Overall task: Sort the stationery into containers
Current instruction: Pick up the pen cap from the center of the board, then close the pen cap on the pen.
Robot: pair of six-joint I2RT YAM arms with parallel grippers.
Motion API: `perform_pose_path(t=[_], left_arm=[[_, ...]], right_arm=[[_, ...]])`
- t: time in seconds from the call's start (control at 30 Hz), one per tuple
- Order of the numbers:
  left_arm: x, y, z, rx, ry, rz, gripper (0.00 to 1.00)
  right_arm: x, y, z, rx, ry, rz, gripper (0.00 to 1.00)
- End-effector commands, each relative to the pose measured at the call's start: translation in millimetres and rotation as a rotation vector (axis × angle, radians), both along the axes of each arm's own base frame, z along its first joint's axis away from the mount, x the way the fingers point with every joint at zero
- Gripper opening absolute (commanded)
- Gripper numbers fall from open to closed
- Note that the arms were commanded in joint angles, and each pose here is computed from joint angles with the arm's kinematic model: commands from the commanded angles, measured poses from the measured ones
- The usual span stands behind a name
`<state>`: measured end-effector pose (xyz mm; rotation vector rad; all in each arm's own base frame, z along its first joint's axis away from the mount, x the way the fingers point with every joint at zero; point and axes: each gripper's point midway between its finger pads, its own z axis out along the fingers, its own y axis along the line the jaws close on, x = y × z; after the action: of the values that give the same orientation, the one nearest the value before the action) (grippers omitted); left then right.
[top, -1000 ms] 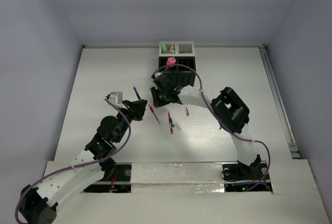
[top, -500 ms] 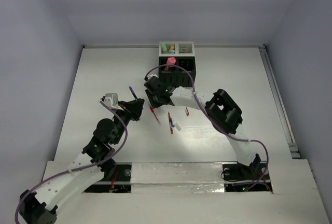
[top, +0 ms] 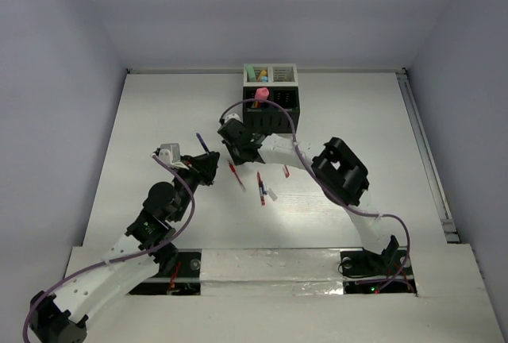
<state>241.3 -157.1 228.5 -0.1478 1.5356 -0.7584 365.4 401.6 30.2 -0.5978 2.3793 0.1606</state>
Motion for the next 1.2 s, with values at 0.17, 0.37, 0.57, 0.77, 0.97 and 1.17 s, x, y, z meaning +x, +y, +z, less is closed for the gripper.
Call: perform_pose_path(t=[0.17,0.37,0.57,0.77,0.97,1.17], left_arm=[[-5,-15,12,-0.02,-0.079,-0.088,0.0],[-16,-44,15,0.017,-0.134,-0.257,0.0],[-41,-89,14,0.025,-0.171,-0.543,0.0],[-51,-116,7,0.017,-0.144,-0.708,0.0],[-48,-116,9,0.011,-0.137,-0.694,0.0],[-34,-106,10,0.035,-0.126,-0.606,0.0]], right_arm=[[27,-19,76,0.24,-0.197,-0.049,0.0],[12,-21,199,0.568,-0.411,-0.013,0.0],[-20,-48,288,0.821,-0.566,-0.002,0.0],[-54,-63,336,1.026,-0.636,0.064,0.0],[-72,-48,335,1.069,-0.563,0.176,0.0],[-79,-40,320,1.1,-0.502,0.21,0.0]])
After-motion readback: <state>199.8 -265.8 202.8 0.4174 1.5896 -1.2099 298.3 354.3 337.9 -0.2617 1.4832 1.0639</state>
